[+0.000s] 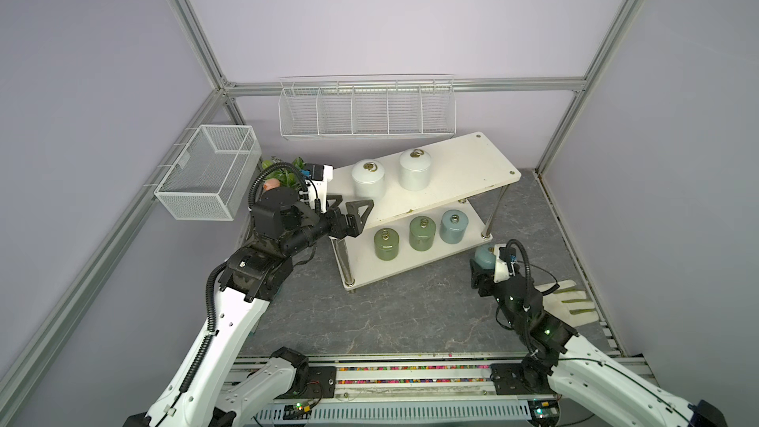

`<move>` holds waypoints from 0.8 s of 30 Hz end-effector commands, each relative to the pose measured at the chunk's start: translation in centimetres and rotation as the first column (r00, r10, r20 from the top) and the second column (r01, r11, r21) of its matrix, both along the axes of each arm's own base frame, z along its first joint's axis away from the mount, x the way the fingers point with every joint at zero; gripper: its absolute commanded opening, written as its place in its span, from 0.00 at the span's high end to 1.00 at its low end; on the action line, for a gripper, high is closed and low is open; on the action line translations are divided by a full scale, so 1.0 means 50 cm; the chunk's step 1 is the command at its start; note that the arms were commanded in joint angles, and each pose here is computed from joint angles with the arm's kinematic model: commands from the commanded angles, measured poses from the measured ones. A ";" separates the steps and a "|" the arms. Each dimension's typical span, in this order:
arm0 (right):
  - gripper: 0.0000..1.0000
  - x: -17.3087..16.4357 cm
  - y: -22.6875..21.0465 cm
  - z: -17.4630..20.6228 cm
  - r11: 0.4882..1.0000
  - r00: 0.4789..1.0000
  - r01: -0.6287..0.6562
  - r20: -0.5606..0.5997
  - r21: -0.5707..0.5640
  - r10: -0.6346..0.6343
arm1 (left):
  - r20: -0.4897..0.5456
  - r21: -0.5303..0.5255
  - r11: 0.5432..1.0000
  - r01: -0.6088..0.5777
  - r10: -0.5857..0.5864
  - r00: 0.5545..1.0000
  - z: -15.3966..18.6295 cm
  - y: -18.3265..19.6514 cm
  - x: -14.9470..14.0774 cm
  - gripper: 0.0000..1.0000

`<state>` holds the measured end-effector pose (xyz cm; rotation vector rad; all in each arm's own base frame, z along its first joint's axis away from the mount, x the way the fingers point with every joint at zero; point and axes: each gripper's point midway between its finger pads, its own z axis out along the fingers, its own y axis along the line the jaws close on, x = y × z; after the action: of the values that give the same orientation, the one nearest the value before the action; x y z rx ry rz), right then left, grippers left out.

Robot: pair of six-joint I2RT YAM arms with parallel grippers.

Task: Remove the tea canisters from the shelf
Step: Place the tea canister at the center of the board.

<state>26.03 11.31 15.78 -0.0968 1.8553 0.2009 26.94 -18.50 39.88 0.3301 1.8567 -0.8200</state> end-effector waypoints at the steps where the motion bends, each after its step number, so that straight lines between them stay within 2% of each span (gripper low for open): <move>1: 0.40 0.015 0.011 0.048 0.996 0.995 0.014 0.100 0.092 -0.023 | 0.028 0.013 1.000 -0.015 0.014 1.000 0.016 0.014 -0.019 0.00; 16: 0.38 0.026 0.032 -0.086 0.999 1.000 0.028 -0.010 -0.016 -0.028 | 0.027 0.009 1.000 -0.023 0.022 0.999 0.017 0.021 -0.037 0.00; 24: 0.38 0.038 0.044 -0.134 0.999 0.999 0.032 -0.038 -0.031 -0.033 | 0.029 0.016 1.000 -0.027 0.026 0.999 0.019 0.023 -0.039 0.00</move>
<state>26.68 12.72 6.31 -0.1827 2.0206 0.0755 25.38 -17.68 40.50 0.3216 1.8422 -0.7976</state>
